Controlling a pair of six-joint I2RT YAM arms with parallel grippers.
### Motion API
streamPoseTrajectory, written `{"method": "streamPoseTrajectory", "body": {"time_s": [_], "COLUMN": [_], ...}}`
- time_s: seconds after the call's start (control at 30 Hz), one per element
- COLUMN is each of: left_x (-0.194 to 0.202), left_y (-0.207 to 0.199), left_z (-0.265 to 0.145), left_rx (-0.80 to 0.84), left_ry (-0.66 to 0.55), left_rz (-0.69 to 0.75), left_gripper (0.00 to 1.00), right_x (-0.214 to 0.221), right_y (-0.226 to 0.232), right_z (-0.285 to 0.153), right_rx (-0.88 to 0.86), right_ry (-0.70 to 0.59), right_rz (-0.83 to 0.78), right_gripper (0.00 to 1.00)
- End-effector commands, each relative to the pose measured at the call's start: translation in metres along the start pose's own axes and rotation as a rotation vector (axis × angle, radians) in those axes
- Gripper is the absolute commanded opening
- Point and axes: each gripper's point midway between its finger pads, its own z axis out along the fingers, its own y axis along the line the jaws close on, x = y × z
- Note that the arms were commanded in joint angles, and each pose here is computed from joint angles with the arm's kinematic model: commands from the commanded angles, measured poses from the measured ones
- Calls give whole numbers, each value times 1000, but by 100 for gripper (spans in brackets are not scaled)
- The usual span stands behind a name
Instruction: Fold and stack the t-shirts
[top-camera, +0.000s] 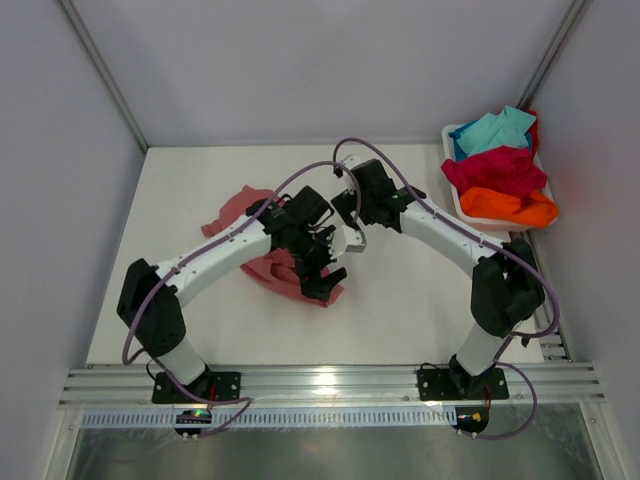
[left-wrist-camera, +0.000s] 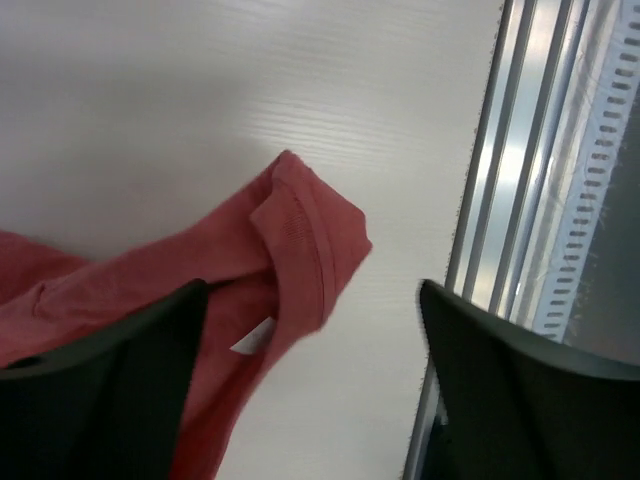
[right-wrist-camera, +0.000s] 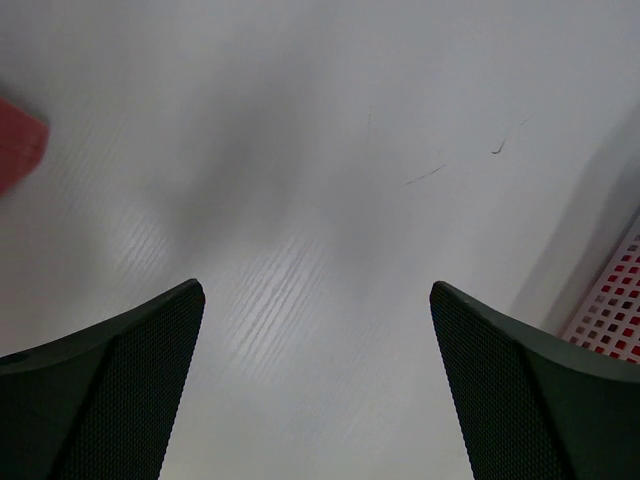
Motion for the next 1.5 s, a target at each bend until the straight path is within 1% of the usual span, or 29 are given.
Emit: {"method": "streamPoseTrajectory", "body": {"time_s": [0.0,0.1,0.2,0.23,0.27,0.37,0.4,0.47,0.5,0.57,0.6,0.63,0.7,0.73,0.77,0.9,0.97,1.1,1.2,1.23,1.27,1.33,1.43,1.47], "left_x": [-12,-21,-21,-27,-24,-32,-29,-32,-25,-24,-15,-8,-2,10,14,35,42,49,61,68,67,80,96,102], "left_y": [-13,-11,12,21,37,52,60,69,83,96,111,122,137,150,156,180,189,203,213,217,216,222,230,233], "left_z": [6,2,-8,-16,-26,-53,-65,-91,-108,-133,-148,-161,-177,-189,-193,-188,-180,-176,-174,-170,-165,-165,-166,-165], "left_rx": [35,7,-142,-211,-321,-448,-483,-556,-618,-712,-778,-845,-921,-969,-988,-1012,-989,-970,-965,-961,-928,-923,-888,-880], "left_ry": [21,-12,-3,-27,-8,-75,-95,-154,-169,-234,-246,-257,-311,-318,-331,-299,-294,-326,-325,-310,-318,-312,-334,-333], "left_rz": [31,43,47,62,62,54,31,-5,-44,-97,-148,-187,-262,-314,-346,-437,-475,-553,-602,-624,-624,-673,-758,-773], "left_gripper": [99,99,99,99,99,99,99,99,99,99,99,99,99,99,99,99,99,99,99,99,99,99,99,99], "right_x": [-17,-13,-11,-11,-13,-13,-16,-12,-12,-2,3,5,12,16,22,32,38,40,33,29,27,12,3,6], "right_y": [-12,-14,-12,-9,0,19,36,51,65,79,89,95,105,114,118,134,147,167,181,184,188,193,203,209], "right_z": [-4,-2,0,-1,-2,-12,-18,-33,-42,-53,-65,-71,-82,-89,-91,-88,-84,-73,-68,-67,-63,-61,-52,-47], "right_rx": [51,66,49,30,-31,-149,-258,-364,-451,-546,-625,-670,-748,-801,-819,-835,-819,-744,-730,-732,-732,-725,-702,-706], "right_ry": [-32,-22,-18,-15,-26,-41,-65,-86,-106,-101,-97,-99,-112,-112,-106,-91,-67,-50,-64,-70,-70,-105,-114,-100], "right_rz": [43,42,44,32,23,-13,-29,-77,-88,-143,-152,-168,-219,-233,-248,-329,-396,-495,-506,-486,-475,-460,-478,-498], "right_gripper": [98,99,99,99,99,99,99,99,99,98,98,97,96,95,95,95,94,94,93,93,93,93,93,93]}}
